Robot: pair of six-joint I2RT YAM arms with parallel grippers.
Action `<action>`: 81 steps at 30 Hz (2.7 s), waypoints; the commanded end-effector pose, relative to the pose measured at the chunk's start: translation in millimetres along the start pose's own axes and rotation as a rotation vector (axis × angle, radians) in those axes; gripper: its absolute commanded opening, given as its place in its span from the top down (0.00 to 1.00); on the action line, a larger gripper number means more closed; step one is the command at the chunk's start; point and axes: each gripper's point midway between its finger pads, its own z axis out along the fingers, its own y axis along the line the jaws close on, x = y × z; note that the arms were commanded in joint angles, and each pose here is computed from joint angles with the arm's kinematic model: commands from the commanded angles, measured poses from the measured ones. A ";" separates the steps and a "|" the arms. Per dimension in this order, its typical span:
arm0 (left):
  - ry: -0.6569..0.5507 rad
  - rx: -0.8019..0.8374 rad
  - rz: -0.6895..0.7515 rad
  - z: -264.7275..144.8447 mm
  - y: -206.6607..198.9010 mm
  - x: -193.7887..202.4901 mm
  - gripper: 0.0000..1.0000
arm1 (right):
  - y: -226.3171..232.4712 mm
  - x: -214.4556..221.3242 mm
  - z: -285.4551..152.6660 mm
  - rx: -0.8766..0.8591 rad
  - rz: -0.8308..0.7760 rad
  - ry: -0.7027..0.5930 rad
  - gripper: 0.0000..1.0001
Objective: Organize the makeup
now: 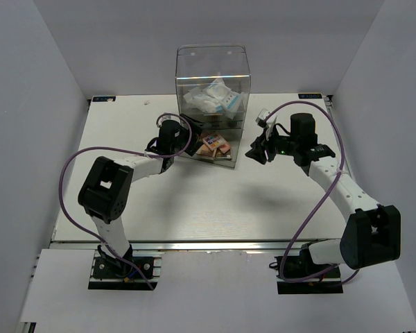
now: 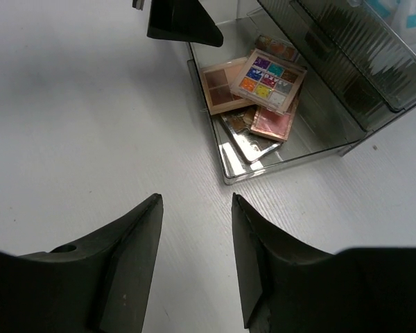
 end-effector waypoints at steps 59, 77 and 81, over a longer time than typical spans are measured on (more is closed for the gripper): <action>-0.330 -0.286 0.379 -206.4 46.6 -65.8 0.02 | -73.5 86.5 196.1 0.236 -0.466 0.464 1.00; -0.328 -0.304 0.369 -204.8 49.9 -67.1 0.02 | -131.7 60.7 220.0 0.391 -0.498 0.362 1.00; -0.323 -0.304 0.366 -204.6 50.7 -66.0 0.02 | -141.2 56.8 222.2 0.428 -0.517 0.342 1.00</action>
